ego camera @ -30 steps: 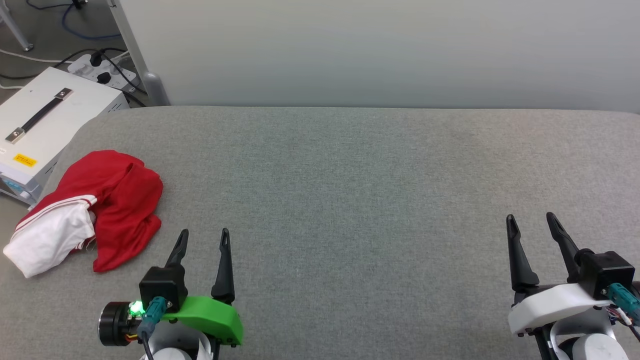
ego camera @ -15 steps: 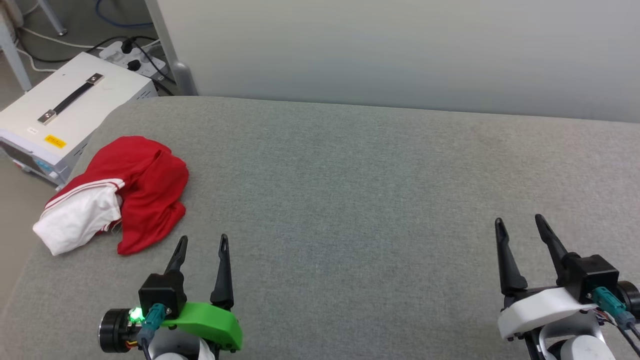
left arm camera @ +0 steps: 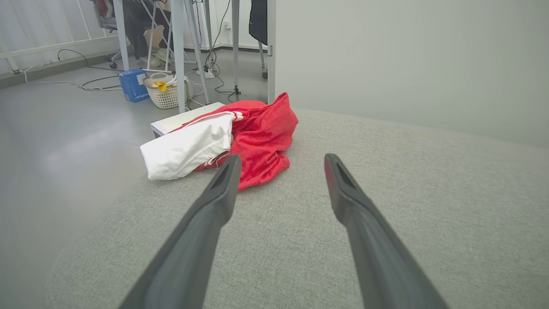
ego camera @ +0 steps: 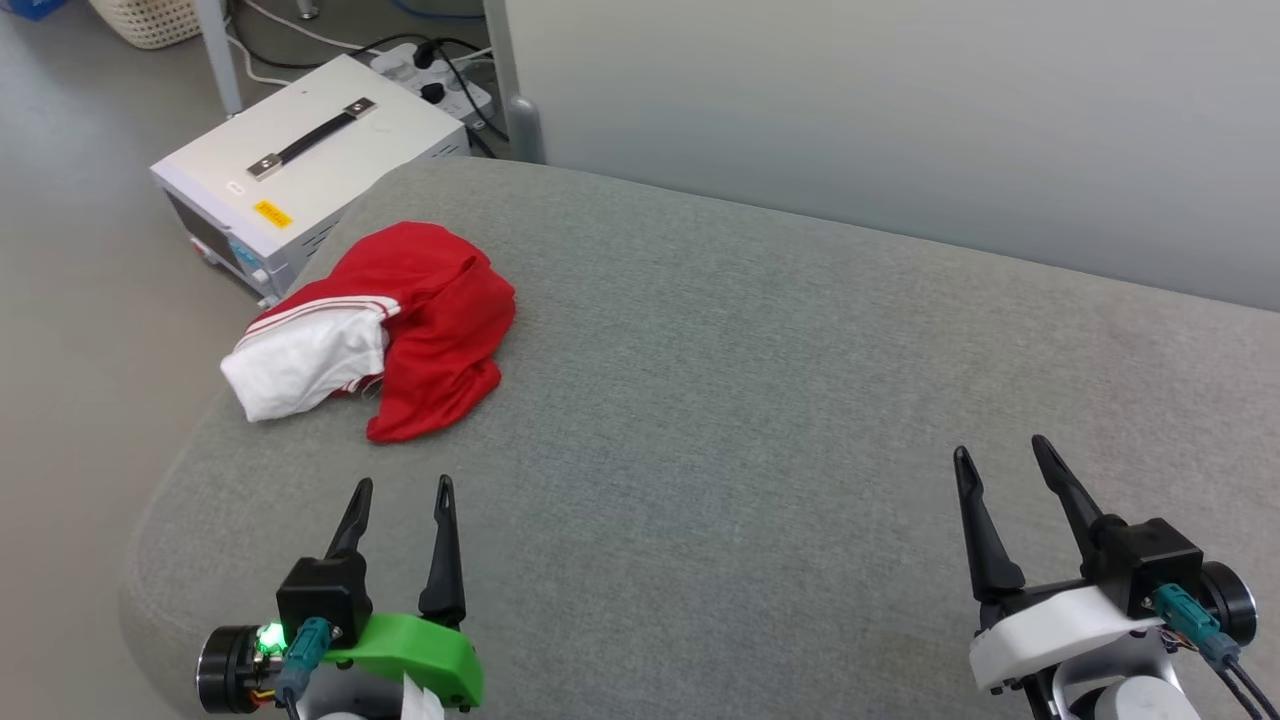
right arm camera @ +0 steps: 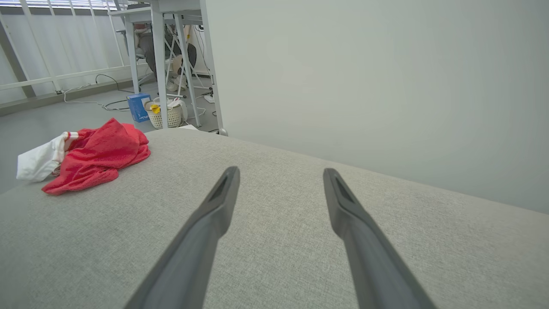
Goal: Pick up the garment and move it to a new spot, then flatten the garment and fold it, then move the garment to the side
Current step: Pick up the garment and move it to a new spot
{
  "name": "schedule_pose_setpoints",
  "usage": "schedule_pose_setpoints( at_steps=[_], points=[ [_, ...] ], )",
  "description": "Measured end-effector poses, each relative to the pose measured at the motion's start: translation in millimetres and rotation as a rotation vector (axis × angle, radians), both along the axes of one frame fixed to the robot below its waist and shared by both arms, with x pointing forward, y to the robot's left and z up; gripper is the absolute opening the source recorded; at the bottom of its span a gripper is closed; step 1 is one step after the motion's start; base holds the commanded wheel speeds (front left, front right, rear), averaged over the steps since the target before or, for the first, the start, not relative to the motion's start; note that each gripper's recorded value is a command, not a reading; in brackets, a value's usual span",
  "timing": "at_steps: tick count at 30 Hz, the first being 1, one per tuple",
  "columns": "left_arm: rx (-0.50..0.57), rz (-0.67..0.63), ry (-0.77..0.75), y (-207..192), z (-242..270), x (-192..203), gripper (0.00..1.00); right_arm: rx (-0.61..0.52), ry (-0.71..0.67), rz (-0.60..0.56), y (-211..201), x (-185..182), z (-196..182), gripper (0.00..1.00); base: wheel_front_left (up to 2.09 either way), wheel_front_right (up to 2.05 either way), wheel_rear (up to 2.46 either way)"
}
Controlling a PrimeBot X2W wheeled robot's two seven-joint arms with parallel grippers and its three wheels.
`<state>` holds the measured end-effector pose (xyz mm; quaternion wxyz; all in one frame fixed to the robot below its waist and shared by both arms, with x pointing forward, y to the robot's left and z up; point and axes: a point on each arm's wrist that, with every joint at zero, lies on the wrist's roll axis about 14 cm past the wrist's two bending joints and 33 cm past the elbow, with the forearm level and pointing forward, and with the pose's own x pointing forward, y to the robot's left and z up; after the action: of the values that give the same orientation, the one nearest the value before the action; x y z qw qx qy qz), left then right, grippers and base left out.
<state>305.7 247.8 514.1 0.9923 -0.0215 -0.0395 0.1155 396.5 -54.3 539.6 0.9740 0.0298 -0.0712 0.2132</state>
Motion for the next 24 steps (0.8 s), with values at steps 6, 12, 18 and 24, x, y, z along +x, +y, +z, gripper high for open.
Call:
schedule_pose_setpoints(
  at_steps=[6,12,18,24],
  points=[
    [0.004,0.080,-0.003,20,-1,-24,1.00,0.008,-0.001,0.091,32,0,-1,1.00,0.00,0.00,0.00],
    [0.003,0.148,-0.010,36,-2,-46,1.00,0.019,-0.003,0.179,63,-2,-1,1.00,0.00,0.00,0.00],
    [-0.003,0.205,-0.012,47,-3,-64,1.00,0.018,0.005,0.250,88,-4,-3,1.00,0.00,0.00,0.00],
    [-0.013,0.208,-0.011,48,-4,-67,1.00,0.020,0.012,0.264,93,-4,-5,1.00,0.00,0.00,0.00]
  ],
)
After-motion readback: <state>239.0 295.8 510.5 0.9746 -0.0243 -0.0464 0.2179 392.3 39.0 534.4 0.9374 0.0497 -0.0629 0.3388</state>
